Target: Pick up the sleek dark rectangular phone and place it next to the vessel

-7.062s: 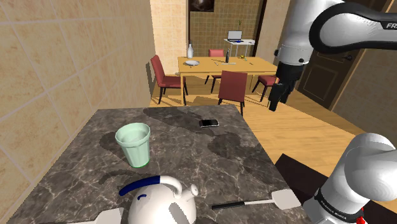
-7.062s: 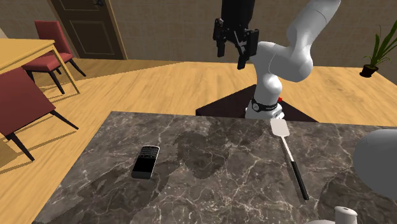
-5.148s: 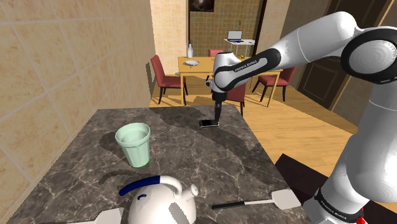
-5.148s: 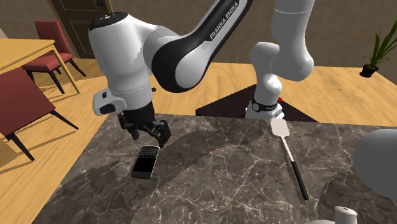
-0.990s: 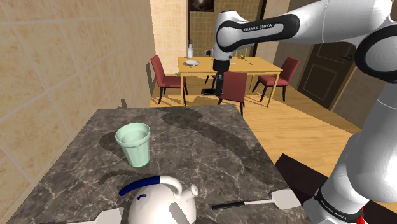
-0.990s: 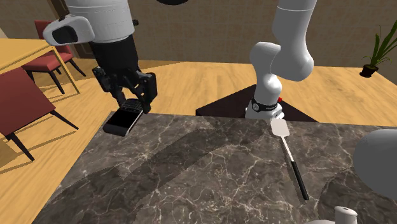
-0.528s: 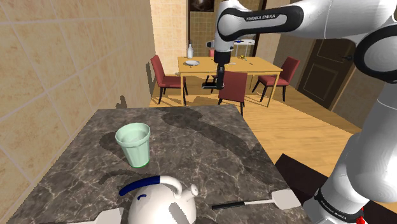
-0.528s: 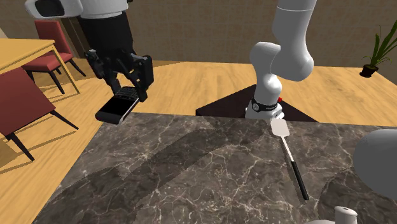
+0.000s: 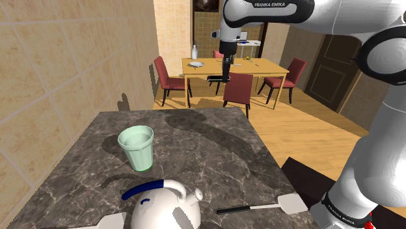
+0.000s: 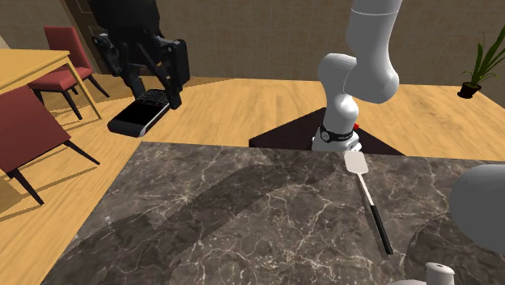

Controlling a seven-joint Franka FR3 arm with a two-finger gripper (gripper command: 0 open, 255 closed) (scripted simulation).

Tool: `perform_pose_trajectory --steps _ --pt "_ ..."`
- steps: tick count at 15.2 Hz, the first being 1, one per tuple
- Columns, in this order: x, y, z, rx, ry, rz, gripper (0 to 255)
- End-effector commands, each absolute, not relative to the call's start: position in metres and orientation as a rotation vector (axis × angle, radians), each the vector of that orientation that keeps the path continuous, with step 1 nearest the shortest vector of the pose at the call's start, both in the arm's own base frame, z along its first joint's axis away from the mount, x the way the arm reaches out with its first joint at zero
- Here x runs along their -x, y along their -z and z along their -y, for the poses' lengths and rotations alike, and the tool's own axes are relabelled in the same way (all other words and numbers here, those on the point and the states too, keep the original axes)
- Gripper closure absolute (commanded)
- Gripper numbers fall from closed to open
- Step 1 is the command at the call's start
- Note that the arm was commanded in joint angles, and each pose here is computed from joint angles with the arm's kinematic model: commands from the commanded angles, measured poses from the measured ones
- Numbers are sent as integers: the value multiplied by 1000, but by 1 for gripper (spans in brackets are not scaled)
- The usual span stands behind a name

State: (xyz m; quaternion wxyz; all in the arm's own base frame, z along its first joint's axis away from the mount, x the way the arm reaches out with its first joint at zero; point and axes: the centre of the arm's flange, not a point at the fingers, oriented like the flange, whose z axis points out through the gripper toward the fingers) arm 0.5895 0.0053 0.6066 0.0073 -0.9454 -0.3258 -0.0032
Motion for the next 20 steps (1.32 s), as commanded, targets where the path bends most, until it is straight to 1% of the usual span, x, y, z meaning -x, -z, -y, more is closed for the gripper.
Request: perform_pose_trajectory --steps 1,18,20 --pt "-589 -617 -6 2956 9 1019 255" --pt "-589 -703 -6 2956 9 1019 255" --pt "-565 -703 -18 2956 9 1019 255"
